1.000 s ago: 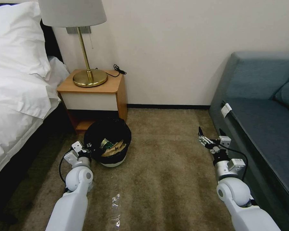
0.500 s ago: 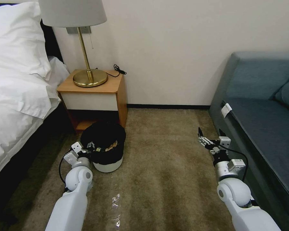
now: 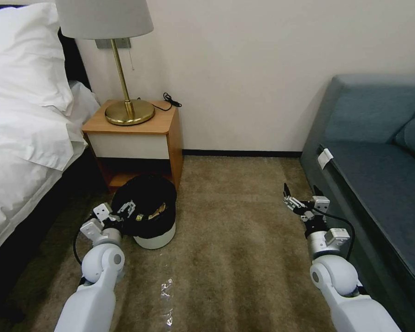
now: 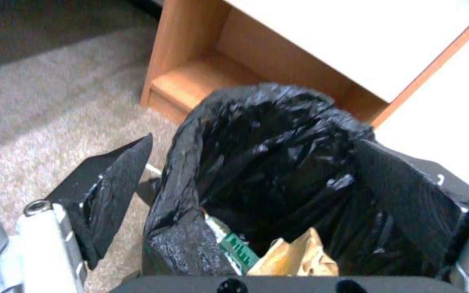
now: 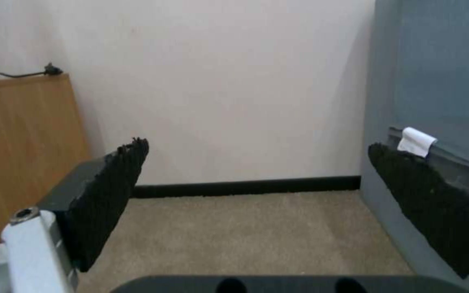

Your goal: Pick up the trash bin, then pick up the garbage on the floor and place it into the trash bin.

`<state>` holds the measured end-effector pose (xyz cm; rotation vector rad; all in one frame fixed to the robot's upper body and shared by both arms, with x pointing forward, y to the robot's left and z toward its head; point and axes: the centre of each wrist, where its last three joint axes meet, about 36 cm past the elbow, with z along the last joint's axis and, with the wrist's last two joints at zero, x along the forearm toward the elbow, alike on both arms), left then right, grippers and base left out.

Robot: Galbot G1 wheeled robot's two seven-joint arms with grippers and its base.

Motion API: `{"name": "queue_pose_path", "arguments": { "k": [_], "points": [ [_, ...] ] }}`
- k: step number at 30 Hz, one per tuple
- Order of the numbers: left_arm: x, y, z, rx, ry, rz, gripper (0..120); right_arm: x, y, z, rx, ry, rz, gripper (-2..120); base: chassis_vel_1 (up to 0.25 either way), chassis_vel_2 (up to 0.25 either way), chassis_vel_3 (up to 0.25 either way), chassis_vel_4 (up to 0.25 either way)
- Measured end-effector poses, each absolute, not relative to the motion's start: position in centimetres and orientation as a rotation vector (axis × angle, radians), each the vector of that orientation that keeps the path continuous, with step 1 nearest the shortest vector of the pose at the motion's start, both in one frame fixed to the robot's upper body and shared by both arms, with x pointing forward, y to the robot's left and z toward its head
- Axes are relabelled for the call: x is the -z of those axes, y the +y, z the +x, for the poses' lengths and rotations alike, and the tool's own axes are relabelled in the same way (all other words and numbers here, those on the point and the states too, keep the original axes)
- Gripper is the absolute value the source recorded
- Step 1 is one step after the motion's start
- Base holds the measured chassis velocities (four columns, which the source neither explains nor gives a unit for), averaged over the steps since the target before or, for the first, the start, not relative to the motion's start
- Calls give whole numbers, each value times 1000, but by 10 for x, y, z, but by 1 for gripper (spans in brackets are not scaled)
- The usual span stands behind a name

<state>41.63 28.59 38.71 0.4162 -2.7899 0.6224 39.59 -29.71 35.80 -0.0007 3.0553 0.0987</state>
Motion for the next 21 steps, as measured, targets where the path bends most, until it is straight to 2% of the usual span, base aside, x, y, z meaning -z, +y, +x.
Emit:
{"name": "queue_pose_path", "arguments": {
  "k": [5,15,17,21],
  "points": [
    [-413,281,396,-467,-2856,408,100,-356,-295,394,-98,3055,-7,100,0,0,0,0],
    [-415,298,386,-157,-2946,281,100,-356,-298,392,-103,3039,15,100,0,0,0,0],
    [-416,314,381,14,-2999,94,99,-349,-302,389,-62,3036,34,100,0,0,0,0],
    [-419,319,377,100,-3023,-30,99,-345,-303,386,-56,3039,44,100,0,0,0,0]
  ]
}}
